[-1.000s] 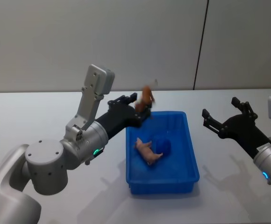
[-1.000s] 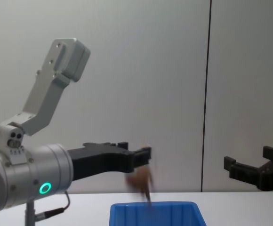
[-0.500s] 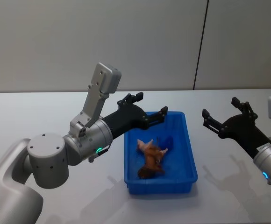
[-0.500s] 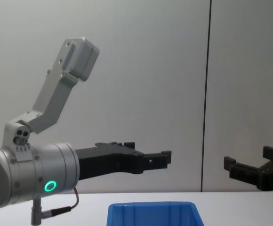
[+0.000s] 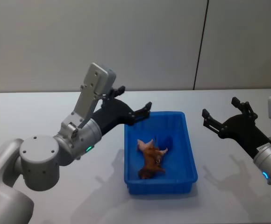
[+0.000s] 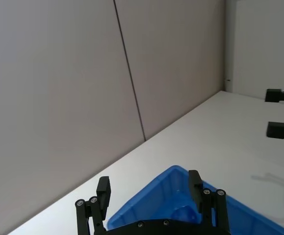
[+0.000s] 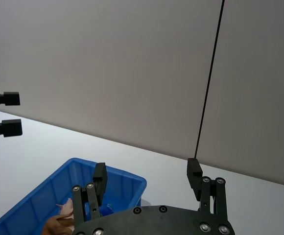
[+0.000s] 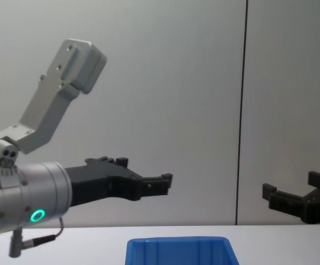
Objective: Pick up the two dolls from the table and place them into the box.
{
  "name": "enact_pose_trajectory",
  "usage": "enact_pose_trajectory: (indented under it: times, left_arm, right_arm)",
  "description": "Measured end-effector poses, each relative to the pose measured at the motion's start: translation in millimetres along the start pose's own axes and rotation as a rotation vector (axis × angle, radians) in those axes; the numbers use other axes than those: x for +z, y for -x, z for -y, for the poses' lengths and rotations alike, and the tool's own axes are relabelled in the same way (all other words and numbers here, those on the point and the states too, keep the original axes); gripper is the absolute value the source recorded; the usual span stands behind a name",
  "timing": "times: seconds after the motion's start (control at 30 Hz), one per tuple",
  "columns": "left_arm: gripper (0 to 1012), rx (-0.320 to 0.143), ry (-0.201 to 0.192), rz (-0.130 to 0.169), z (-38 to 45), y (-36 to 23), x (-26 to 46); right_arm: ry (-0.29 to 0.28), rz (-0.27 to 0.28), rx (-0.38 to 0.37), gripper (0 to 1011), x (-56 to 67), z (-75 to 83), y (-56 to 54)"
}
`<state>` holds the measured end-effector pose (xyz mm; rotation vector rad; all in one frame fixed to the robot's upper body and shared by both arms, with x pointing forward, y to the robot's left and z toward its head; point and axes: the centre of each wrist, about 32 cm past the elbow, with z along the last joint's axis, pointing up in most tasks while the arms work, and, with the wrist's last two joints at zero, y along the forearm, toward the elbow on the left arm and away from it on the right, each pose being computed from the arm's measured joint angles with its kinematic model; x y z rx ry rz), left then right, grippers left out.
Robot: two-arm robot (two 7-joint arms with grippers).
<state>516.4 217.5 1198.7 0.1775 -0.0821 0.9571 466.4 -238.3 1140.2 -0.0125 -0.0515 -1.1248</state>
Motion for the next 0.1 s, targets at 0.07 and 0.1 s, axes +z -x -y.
enact_pose_trajectory:
  times: [0.07,0.1]
  left_arm:
    - [1001,0.012,0.0,0.01,-1.5,-0.4,0.1]
    - [1001,0.018,0.0,0.016,-2.2,-0.5,0.3]
  right_arm:
    - [0.0,0.0,0.0,1001,0.0,0.0,0.0]
    - [0.0,0.0,0.0,1001,0.0,0.0,0.0]
